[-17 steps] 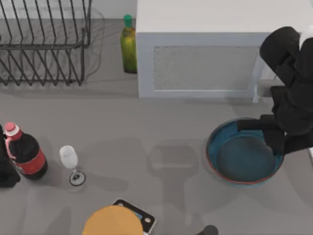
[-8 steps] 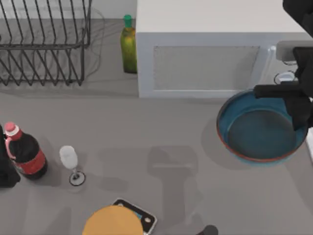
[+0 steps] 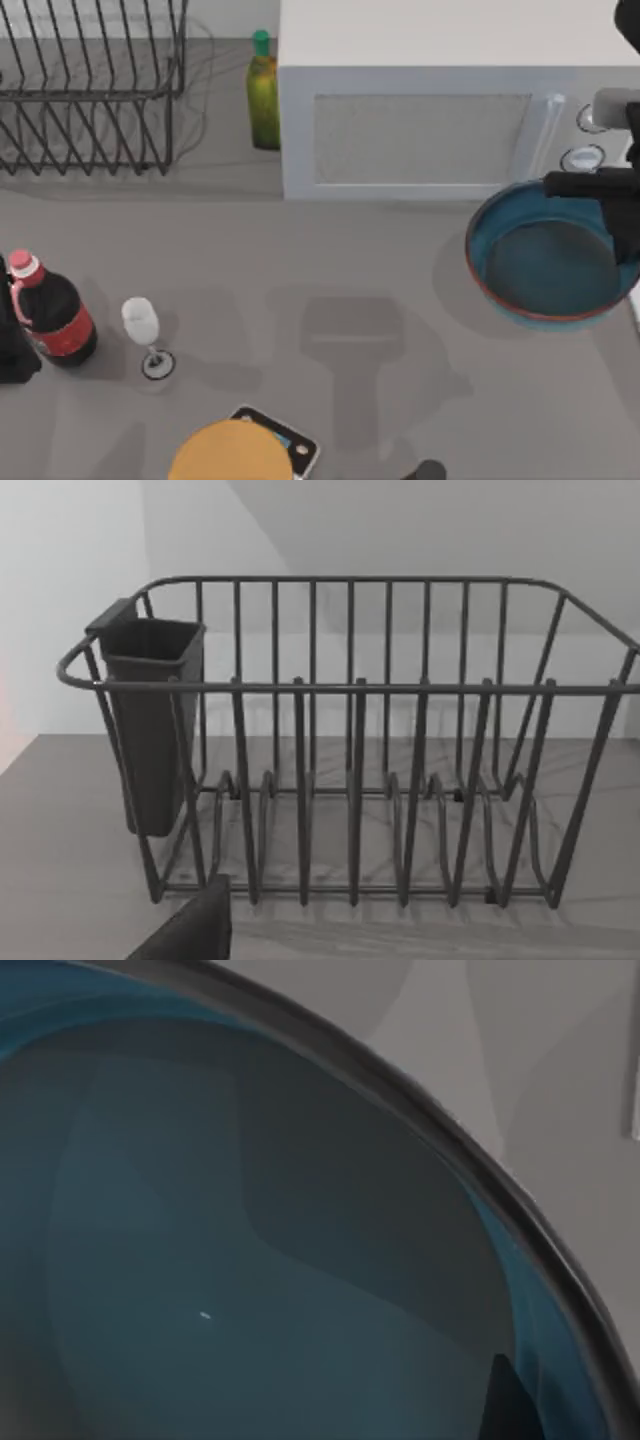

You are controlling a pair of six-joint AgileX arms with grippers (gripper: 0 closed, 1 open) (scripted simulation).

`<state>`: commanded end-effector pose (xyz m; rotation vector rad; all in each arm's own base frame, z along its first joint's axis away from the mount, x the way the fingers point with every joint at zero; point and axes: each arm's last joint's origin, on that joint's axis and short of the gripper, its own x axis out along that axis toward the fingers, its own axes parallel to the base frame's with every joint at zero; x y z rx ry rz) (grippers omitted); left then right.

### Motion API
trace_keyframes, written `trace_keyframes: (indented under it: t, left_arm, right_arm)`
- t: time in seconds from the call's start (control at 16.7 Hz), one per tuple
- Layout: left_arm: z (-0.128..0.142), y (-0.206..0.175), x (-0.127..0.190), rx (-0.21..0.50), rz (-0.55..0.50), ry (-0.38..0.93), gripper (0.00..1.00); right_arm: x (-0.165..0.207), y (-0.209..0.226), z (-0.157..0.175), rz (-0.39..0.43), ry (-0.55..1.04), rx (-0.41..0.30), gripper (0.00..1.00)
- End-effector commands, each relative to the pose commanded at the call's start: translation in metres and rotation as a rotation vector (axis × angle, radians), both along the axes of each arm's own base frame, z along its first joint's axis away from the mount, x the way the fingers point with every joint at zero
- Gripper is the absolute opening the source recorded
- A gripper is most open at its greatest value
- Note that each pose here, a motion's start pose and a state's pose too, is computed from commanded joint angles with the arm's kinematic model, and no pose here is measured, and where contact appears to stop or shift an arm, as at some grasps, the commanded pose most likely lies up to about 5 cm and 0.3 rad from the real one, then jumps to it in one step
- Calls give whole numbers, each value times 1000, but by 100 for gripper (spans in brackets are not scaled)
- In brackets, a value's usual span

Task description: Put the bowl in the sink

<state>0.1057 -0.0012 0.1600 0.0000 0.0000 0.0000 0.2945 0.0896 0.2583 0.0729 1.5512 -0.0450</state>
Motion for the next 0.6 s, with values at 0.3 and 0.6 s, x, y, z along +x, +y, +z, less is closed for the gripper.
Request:
trace_keyframes:
  t: [0.3, 0.6]
  left_arm:
    - [0, 0, 0, 0, 0, 0, 100]
    - [0, 0, 0, 0, 0, 0, 100]
  right_arm:
    - [19, -89, -52, -212, -146, 64, 0]
    - [15, -188, -87, -378, -565, 90, 0]
